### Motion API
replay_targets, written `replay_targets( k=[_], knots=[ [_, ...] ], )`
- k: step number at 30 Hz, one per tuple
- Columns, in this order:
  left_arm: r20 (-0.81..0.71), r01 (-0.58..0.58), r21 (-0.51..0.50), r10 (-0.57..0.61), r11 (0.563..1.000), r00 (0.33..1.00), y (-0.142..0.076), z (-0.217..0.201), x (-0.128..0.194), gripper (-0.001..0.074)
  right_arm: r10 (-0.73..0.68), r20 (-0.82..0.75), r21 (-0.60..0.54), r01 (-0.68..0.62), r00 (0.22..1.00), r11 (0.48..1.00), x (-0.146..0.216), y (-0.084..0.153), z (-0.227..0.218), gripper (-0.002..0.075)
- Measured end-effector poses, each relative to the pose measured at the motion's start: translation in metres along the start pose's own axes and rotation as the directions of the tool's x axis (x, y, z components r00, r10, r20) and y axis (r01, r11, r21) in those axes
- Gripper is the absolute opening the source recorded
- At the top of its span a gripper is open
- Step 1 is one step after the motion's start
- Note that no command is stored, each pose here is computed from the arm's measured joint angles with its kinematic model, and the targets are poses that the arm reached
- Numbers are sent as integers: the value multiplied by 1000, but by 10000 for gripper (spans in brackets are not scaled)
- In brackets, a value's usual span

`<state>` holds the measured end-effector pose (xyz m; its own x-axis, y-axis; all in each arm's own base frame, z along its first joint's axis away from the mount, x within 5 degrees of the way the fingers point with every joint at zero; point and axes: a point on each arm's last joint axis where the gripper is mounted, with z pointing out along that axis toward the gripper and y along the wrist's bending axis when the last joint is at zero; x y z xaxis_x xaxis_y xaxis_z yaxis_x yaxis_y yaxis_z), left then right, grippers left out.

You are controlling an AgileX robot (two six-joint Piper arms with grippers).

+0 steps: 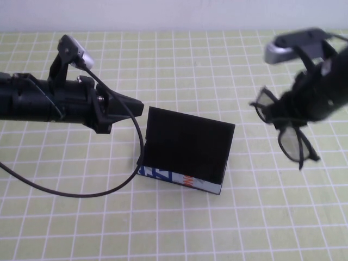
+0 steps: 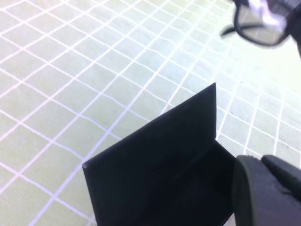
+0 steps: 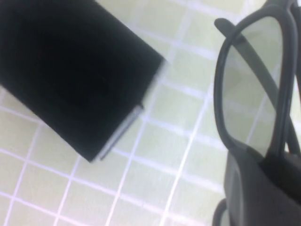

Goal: Take glasses out of glasses case
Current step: Place the glasses on the table

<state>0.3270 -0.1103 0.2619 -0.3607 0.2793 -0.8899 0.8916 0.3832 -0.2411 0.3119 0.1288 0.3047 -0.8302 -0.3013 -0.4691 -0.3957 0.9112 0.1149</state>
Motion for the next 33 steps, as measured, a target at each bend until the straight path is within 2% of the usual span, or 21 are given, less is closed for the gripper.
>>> replay_targets(
  k=[3, 7, 13, 16, 22, 25, 28, 33],
  knots=[
    [-2, 5, -2, -5, 1000, 1000, 0, 0, 0, -4, 131, -34, -28, -131, 991, 991, 26, -13, 20, 38],
    [-2, 10, -2, -10, 1000, 1000, 0, 0, 0, -4, 242, -57, -49, -244, 969, 968, 50, -18, 57, 38],
    [-2, 13, -2, -13, 1000, 1000, 0, 0, 0, -4, 303, -58, -38, -305, 951, 952, 53, -24, 94, 46],
    [-4, 17, -1, -17, 1000, 1000, 0, 0, 1, -4, 310, -54, -30, -312, 949, 950, 53, -27, 103, 88],
    [-9, 15, -25, -15, 1000, 1000, 2, 0, 1, -4, 314, -49, -28, -315, 948, 949, 53, -27, 106, 269],
    [-11, 28, -56, -28, 998, 1000, 5, 0, 1, -4, 306, -39, -37, -307, 951, 951, 52, -25, 93, 299],
    [-2, 85, -106, -86, 991, 996, 9, -1, 1, -4, 288, -15, -56, -288, 958, 956, 50, -20, 66, 294],
    [38, 141, -175, -137, 974, 990, 2, -13, -10, -4, 237, 30, -97, -234, 971, 967, 62, -6, 0, 221]
  ],
)
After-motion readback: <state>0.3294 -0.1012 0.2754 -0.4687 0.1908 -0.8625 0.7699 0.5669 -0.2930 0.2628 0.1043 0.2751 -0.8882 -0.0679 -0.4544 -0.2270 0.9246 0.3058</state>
